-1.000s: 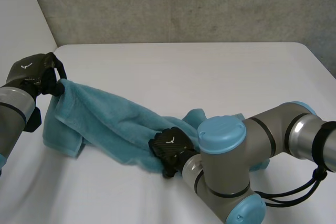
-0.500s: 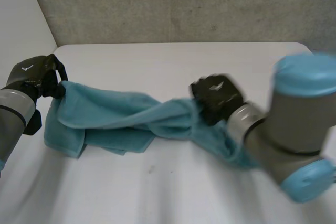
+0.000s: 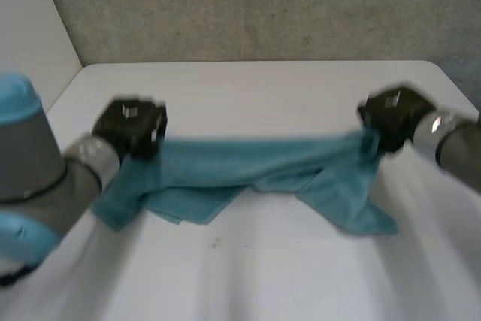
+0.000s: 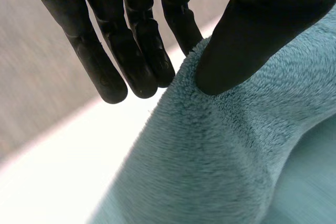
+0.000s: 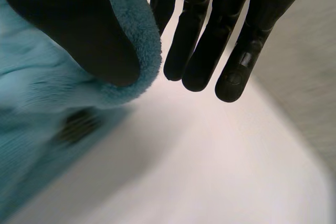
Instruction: Fold the laundry
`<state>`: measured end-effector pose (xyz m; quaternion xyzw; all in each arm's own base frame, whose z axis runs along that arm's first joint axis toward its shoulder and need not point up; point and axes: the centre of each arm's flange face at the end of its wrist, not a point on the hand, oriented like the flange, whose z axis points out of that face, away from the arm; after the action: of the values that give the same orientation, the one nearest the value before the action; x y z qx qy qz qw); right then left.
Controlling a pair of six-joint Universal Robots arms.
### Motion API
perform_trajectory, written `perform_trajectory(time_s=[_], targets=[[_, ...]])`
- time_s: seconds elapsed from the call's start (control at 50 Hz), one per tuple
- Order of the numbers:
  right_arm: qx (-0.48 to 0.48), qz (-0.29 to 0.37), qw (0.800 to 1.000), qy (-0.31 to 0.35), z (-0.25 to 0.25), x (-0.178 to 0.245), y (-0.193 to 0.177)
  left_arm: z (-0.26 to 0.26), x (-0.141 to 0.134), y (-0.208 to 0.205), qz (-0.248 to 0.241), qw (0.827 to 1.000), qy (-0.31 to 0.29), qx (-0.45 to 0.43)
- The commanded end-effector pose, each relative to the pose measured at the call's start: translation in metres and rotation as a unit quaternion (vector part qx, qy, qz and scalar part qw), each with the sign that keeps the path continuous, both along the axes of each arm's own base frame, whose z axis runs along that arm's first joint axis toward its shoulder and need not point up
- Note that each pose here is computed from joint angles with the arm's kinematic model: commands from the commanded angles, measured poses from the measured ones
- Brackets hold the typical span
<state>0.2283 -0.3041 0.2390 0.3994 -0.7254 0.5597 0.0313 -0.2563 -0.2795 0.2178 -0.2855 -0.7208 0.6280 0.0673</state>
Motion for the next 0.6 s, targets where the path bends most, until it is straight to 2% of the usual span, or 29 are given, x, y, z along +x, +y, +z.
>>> perform_trajectory(time_s=[0.02,0.04,0.06,0.08,0.1,0.12,0.14,0.16,0.2,0.22,0.24,0.26,0.28,0.3,0.32,0.34,0.36,0.38,0.4,0.42,0.44,0.48,0.5,0.6], targets=[[-0.304,-0.078,0.940,-0.137,0.140,0.006,-0.062,0.109,-0.020,-0.049,0.004,0.975,0.079,-0.206],[-0.354,-0.076,0.918,-0.161,0.164,0.008,-0.061,0.137,-0.020,-0.055,0.014,0.960,0.102,-0.261],[-0.354,-0.076,0.918,-0.161,0.164,0.008,-0.061,0.162,-0.018,-0.058,0.028,0.941,0.123,-0.313],[-0.397,-0.067,0.898,-0.179,0.184,0.010,-0.054,0.162,-0.018,-0.058,0.028,0.941,0.123,-0.313],[-0.397,-0.067,0.898,-0.179,0.184,0.010,-0.054,0.178,-0.014,-0.060,0.043,0.925,0.141,-0.351],[-0.431,-0.059,0.880,-0.193,0.202,0.011,-0.044,0.192,-0.011,-0.058,0.049,0.910,0.156,-0.381],[-0.446,-0.049,0.871,-0.201,0.210,0.013,-0.034,0.193,-0.011,-0.058,0.049,0.910,0.156,-0.381],[-0.446,-0.049,0.871,-0.201,0.210,0.013,-0.034,0.202,-0.009,-0.054,0.050,0.900,0.166,-0.400],[-0.412,-0.023,0.891,-0.190,0.187,0.021,-0.026,0.198,-0.009,-0.052,0.049,0.903,0.164,-0.394],[-0.412,-0.023,0.891,-0.190,0.187,0.021,-0.026,0.187,-0.009,-0.051,0.049,0.912,0.157,-0.375],[-0.387,-0.008,0.904,-0.181,0.169,0.025,-0.023,0.187,-0.009,-0.051,0.049,0.912,0.157,-0.375],[-0.361,0.004,0.917,-0.171,0.151,0.026,-0.021,0.173,-0.008,-0.052,0.050,0.923,0.147,-0.353],[-0.361,0.004,0.917,-0.171,0.151,0.026,-0.021,0.156,-0.008,-0.051,0.050,0.933,0.137,-0.328],[-0.334,0.010,0.929,-0.162,0.134,0.026,-0.017,0.156,-0.008,-0.051,0.050,0.934,0.137,-0.328],[-0.333,0.011,0.929,-0.162,0.134,0.026,-0.017,0.139,-0.010,-0.047,0.047,0.944,0.127,-0.301],[-0.304,0.016,0.940,-0.152,0.118,0.026,-0.013,0.120,-0.010,-0.045,0.047,0.954,0.115,-0.273],[-0.269,0.019,0.953,-0.139,0.098,0.024,-0.009,0.119,-0.010,-0.045,0.047,0.954,0.115,-0.273],[-0.269,0.019,0.953,-0.138,0.098,0.024,-0.009,0.100,-0.007,-0.042,0.048,0.963,0.101,-0.244],[-0.235,0.015,0.964,-0.126,0.081,0.020,-0.006,0.100,-0.007,-0.042,0.048,0.963,0.101,-0.244],[-0.200,0.014,0.973,-0.115,0.066,0.018,-0.001,0.080,-0.005,-0.038,0.049,0.972,0.088,-0.214],[-0.200,0.014,0.973,-0.115,0.066,0.018,0.000,0.060,-0.002,-0.035,0.051,0.979,0.074,-0.183],[-0.122,0.020,0.988,-0.092,0.036,0.016,0.013,0.041,0.000,-0.030,0.052,0.985,0.061,-0.154],[-0.121,0.020,0.988,-0.092,0.036,0.016,0.014,0.023,0.002,-0.025,0.051,0.990,0.045,-0.126],[-0.028,0.033,0.998,-0.043,-0.005,0.014,0.026,-0.021,0.005,-0.020,0.052,0.996,0.015,-0.064]])
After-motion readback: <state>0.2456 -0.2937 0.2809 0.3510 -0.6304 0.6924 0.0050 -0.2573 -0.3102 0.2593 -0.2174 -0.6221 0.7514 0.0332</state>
